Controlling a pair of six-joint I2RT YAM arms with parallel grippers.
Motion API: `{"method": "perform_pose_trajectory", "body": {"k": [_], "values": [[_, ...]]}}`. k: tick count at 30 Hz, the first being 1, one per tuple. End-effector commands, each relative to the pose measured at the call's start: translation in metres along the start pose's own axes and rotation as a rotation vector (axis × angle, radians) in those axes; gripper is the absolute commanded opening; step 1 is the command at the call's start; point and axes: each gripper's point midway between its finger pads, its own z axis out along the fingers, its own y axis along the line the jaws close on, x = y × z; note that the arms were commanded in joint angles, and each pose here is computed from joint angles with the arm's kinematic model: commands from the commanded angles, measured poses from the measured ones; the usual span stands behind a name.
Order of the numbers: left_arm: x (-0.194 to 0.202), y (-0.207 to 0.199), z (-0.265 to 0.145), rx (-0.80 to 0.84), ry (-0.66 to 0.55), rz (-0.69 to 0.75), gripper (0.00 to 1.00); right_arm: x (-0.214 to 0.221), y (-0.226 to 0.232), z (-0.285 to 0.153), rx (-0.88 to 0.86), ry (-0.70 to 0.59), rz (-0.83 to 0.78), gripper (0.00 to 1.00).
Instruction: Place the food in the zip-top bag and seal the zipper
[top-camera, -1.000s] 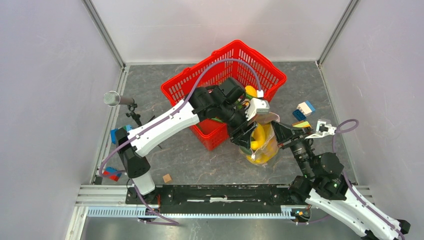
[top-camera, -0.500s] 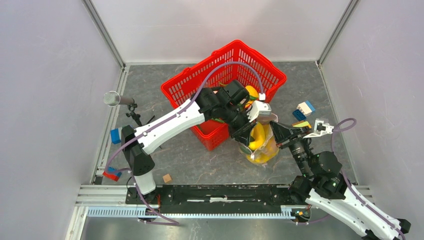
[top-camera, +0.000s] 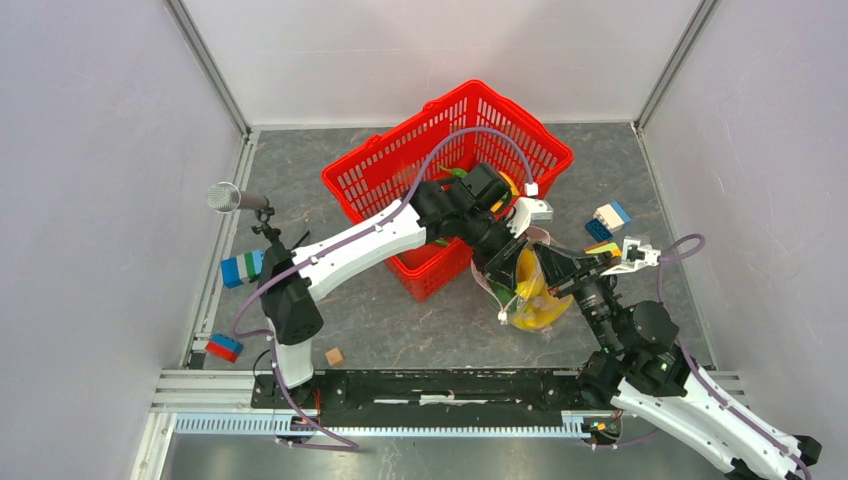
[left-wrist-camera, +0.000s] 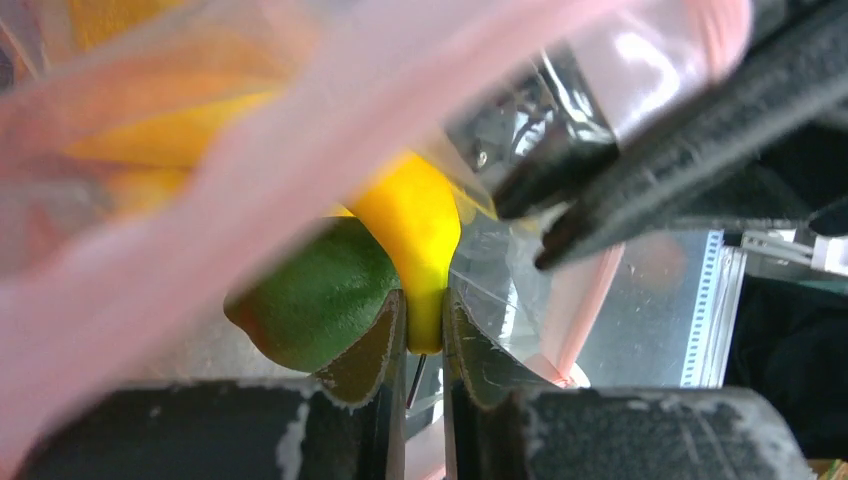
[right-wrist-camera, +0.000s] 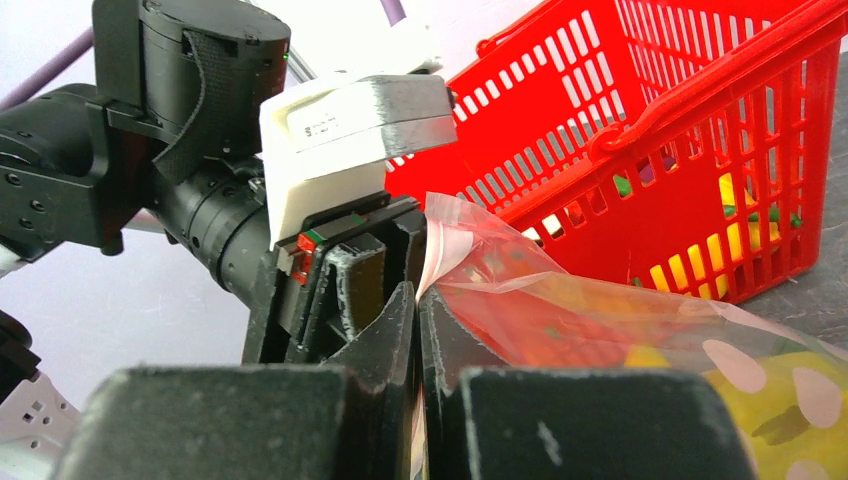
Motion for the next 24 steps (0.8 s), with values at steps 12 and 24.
{"method": "perform_pose_trajectory", "body": {"k": [12, 24], "values": [[-0.010, -0.034, -0.008, 0.133, -0.093, 0.037, 0.55, -0.022, -0.017, -0.007, 0.081, -0.123, 0.106, 0.05], [-0.070, -0.051, -0.084, -0.073, -0.375, 0.203, 0.79, -0.026, -0.023, -0.013, 0.112, -0.117, 0.083, 0.06]]}}
